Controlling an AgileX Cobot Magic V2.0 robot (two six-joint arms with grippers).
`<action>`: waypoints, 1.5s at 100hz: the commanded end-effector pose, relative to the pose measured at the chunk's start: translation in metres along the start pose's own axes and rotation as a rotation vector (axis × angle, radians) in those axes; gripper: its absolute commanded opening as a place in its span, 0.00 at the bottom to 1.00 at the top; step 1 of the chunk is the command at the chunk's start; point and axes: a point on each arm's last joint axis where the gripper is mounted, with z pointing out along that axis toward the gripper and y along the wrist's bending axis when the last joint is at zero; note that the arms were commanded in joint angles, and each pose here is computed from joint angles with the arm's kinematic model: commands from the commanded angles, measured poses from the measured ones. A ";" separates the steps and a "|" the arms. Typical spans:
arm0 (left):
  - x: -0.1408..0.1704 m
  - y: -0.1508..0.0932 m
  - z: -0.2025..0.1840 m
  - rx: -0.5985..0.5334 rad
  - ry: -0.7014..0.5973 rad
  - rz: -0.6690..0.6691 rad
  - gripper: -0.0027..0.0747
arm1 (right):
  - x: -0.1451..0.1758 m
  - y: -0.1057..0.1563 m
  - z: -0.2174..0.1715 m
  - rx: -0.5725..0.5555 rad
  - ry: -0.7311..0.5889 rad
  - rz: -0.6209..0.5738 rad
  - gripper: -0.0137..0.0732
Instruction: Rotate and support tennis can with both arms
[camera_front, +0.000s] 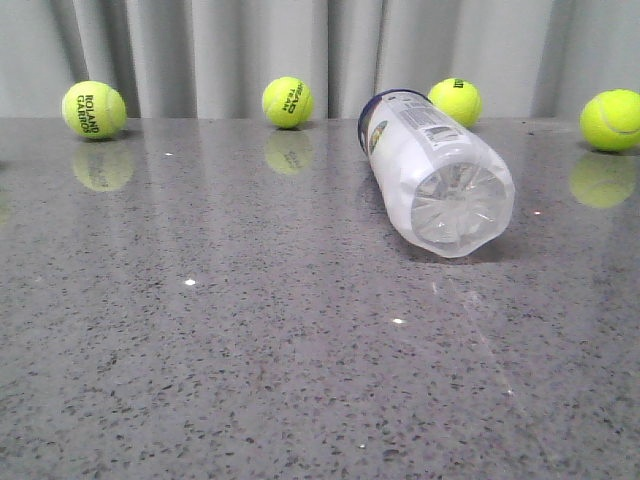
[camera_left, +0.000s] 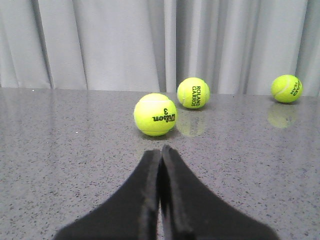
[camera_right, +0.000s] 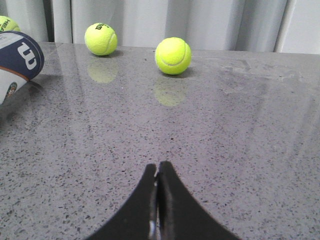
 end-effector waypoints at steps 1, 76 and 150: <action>0.006 0.001 -0.001 -0.003 -0.063 -0.012 0.01 | -0.014 0.001 -0.004 -0.004 -0.118 -0.019 0.08; 0.006 0.001 -0.001 -0.003 -0.063 -0.012 0.01 | -0.020 0.002 -0.005 -0.013 -0.186 -0.016 0.08; 0.006 0.001 -0.001 -0.003 -0.063 -0.012 0.01 | -0.136 0.003 0.012 0.049 0.199 0.006 0.08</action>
